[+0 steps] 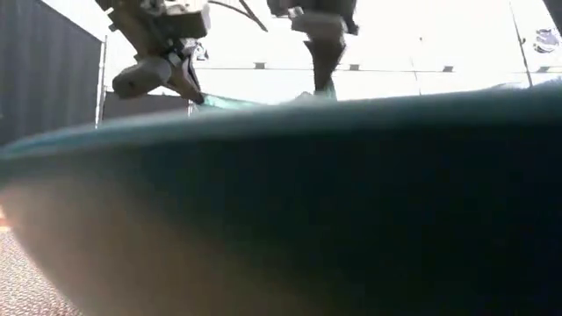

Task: Set table place
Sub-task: Fold the blue table napkin

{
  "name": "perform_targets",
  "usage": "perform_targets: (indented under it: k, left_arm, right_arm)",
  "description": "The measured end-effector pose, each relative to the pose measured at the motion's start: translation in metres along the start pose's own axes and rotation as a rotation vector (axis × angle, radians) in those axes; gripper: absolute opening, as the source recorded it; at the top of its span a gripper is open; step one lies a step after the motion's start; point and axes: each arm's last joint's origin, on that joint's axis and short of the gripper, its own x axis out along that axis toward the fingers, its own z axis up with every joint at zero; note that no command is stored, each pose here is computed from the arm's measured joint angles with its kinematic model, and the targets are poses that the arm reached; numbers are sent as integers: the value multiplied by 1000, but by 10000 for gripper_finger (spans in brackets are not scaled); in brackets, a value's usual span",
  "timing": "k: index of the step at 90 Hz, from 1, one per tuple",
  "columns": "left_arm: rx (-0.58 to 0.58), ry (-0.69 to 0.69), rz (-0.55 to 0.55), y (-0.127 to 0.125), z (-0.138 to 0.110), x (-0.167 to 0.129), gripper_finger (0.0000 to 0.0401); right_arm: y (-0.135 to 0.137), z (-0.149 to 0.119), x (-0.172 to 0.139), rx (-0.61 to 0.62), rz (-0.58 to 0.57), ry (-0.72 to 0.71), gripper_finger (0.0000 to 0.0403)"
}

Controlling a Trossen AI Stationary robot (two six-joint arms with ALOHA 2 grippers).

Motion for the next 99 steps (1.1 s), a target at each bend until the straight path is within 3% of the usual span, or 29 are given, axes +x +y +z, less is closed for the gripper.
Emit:
perform_targets:
  k: [30, 41, 58, 99]
  left_arm:
    - [-105, -144, -81, 39, 5, 35, 0]
    - [-151, -124, -96, 52, -3, 50, 0]
    - [-195, -100, -150, 55, -9, 69, 0]
    - [-140, -38, -184, 41, -7, 88, 0]
  right_arm:
    - [-86, -70, 31, 223, 320, -284, 0]
    - [-99, -86, 52, 241, 349, -293, 0]
    - [-105, -89, 73, 221, 382, -286, 0]
    - [-90, -85, 70, 281, 462, -296, 0]
